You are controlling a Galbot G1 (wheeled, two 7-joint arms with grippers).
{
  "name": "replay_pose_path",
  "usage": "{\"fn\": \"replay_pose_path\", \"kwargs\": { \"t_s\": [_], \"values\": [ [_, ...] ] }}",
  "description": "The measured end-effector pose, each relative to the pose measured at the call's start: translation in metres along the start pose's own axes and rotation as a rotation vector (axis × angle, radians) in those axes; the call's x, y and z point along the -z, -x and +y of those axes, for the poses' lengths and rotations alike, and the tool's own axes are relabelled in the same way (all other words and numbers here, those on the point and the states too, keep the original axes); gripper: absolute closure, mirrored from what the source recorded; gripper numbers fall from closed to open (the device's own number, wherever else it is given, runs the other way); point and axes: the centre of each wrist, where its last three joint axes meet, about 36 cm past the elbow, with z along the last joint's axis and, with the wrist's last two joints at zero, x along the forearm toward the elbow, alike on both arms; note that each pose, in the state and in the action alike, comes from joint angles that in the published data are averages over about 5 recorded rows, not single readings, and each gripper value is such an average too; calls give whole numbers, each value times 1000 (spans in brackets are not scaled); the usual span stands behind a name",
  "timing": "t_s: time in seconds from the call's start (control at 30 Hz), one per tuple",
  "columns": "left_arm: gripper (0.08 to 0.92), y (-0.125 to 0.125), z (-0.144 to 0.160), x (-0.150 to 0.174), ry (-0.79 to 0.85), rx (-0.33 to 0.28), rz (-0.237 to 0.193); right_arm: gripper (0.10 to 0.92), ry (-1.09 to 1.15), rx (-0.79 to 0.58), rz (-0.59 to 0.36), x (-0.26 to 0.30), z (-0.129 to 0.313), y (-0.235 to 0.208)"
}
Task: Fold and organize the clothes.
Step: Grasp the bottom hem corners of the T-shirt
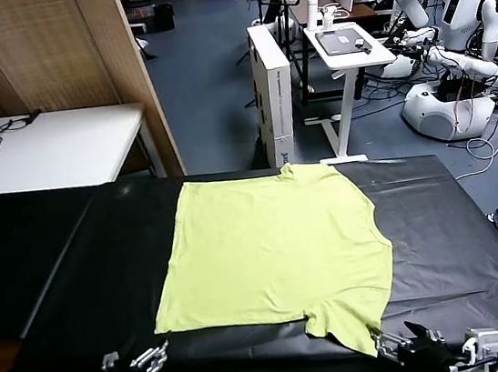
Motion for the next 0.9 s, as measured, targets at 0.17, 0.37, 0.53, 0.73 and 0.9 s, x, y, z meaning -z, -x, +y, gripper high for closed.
{"fn": "replay_pose_path", "kwargs": {
  "t_s": [0.17, 0.37, 0.53, 0.73, 0.9],
  "values": [
    [92, 5, 3, -2, -1, 11, -1, 117, 5, 4, 9, -3, 1, 3],
    [100, 10, 5, -5, -7, 18, -1, 222, 12, 8, 20, -6, 1, 7],
    [248, 14, 5, -9, -3, 23, 4, 340, 14, 15, 27, -8, 1, 8],
    [536, 17, 2, -15, 2, 29, 10, 672, 11, 17, 35, -9, 0, 8],
    [786, 15, 1, -18, 7, 25, 20, 865, 2, 20, 30, -7, -1, 3]
  ]
}}
